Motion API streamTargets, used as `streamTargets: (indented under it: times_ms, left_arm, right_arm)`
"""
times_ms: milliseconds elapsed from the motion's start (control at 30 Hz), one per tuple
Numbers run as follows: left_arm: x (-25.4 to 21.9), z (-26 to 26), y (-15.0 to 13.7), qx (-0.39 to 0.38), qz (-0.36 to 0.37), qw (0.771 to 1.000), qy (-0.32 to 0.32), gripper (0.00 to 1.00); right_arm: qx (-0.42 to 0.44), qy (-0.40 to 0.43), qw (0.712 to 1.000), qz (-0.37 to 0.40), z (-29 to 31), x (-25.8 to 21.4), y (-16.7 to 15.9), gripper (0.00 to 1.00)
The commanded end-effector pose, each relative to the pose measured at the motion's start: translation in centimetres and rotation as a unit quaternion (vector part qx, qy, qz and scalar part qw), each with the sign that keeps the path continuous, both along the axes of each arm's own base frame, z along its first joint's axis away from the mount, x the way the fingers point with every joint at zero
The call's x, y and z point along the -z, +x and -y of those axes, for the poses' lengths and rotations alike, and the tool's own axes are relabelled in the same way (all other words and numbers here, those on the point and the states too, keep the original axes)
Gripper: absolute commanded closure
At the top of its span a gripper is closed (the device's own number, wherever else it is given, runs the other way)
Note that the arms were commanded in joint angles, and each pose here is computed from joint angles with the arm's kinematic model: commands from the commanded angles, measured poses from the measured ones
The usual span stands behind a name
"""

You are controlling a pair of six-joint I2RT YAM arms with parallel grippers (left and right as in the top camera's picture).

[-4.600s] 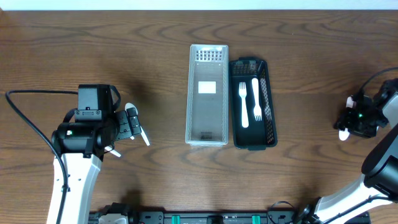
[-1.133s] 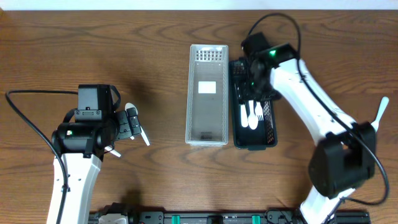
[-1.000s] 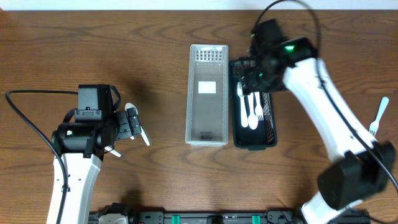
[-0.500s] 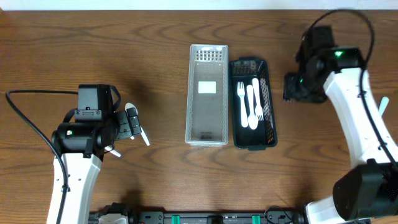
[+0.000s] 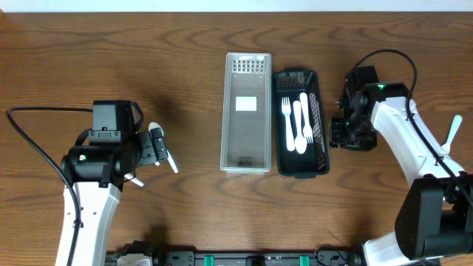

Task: Pack container
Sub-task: 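Carry the spoon into the dark green basket and release it, then move the right gripper to the last white fork and grasp it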

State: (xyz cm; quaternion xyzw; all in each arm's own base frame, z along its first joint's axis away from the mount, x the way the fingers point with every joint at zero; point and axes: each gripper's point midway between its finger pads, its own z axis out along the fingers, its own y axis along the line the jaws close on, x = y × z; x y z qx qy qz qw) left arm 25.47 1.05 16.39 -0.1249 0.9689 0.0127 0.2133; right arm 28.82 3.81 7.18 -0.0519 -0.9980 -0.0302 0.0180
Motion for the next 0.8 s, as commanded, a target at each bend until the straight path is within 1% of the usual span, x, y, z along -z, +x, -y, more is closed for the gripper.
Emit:
streamTargets:
  times_ms: [0,100,400,500,633,700,767]
  left_arm:
    - [-0.4,-0.2,0.2,-0.007,0.005,1.000,0.000,0.02]
    - [-0.4,-0.2,0.2,-0.007,0.005,1.000,0.000,0.02]
    - [-0.4,-0.2,0.1,-0.007,0.005,1.000,0.000,0.02]
    - [-0.4,-0.2,0.1,-0.007,0.005,1.000,0.000,0.02]
    - [-0.4,-0.2,0.2,-0.007,0.005,1.000,0.000,0.02]
    - [-0.4,-0.2,0.2,-0.007,0.005,1.000,0.000,0.02]
    - [-0.4,-0.2,0.2,-0.007,0.005,1.000,0.000,0.02]
  right_arm:
    - [-0.021,0.043,0.999,0.000,-1.6,-0.1,-0.1,0.48]
    - [-0.034,0.065,0.997,-0.001,-2.3,-0.3,-0.2,0.45]
    - [-0.034,0.062,0.997,0.003,-2.2,-0.2,0.0,0.43]
    - [-0.031,0.038,0.999,0.006,-1.4,-0.1,0.1,0.40]
    - [0.012,-0.026,0.999,0.017,1.2,-0.2,0.9,0.34]
    - [0.035,-0.044,0.998,0.033,2.5,-1.0,1.8,0.29]
    - [0.051,-0.044,0.996,0.053,3.4,-2.3,3.0,0.26]
